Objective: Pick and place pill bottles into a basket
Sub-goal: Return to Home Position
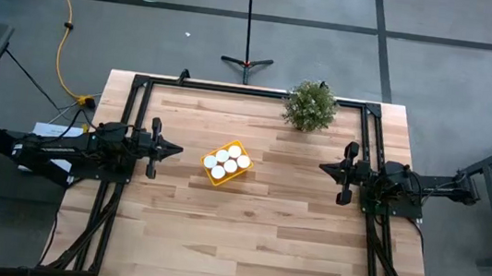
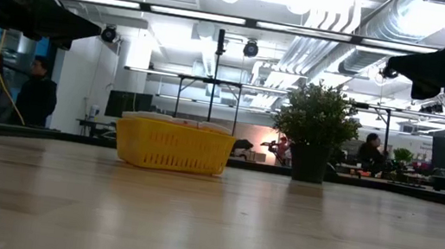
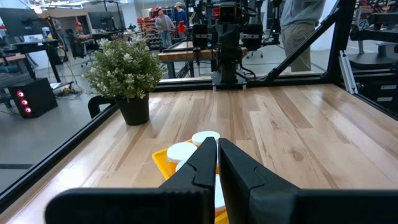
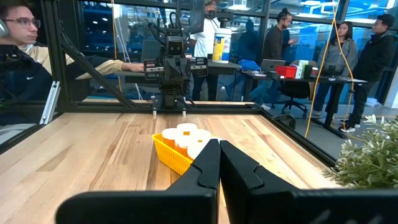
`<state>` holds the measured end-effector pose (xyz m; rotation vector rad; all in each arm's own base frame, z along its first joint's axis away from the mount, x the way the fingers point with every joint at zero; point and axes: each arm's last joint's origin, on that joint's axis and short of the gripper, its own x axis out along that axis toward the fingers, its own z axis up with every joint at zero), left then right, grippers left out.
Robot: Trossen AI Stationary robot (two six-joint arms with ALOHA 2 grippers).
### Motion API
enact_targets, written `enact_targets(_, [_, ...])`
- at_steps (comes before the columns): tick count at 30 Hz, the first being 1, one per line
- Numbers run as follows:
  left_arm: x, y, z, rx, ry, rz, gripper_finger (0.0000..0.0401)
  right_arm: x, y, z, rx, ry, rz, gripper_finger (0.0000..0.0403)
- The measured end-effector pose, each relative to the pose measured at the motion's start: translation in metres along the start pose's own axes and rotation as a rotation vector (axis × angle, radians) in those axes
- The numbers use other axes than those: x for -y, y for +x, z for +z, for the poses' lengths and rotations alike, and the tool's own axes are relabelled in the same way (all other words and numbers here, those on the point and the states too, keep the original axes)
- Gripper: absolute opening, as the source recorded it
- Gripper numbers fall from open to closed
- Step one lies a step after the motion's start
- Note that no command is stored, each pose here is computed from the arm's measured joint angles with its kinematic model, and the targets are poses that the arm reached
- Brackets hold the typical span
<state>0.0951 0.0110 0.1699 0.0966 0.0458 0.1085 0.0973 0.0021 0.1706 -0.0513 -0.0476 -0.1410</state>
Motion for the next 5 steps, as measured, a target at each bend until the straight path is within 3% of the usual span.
enact_targets(5, [0.0000,0.0000,0.0000,0.000,0.000,0.000,0.0055,0.0000,0.0000,0.0001,0.000,0.000,0.000,0.0000])
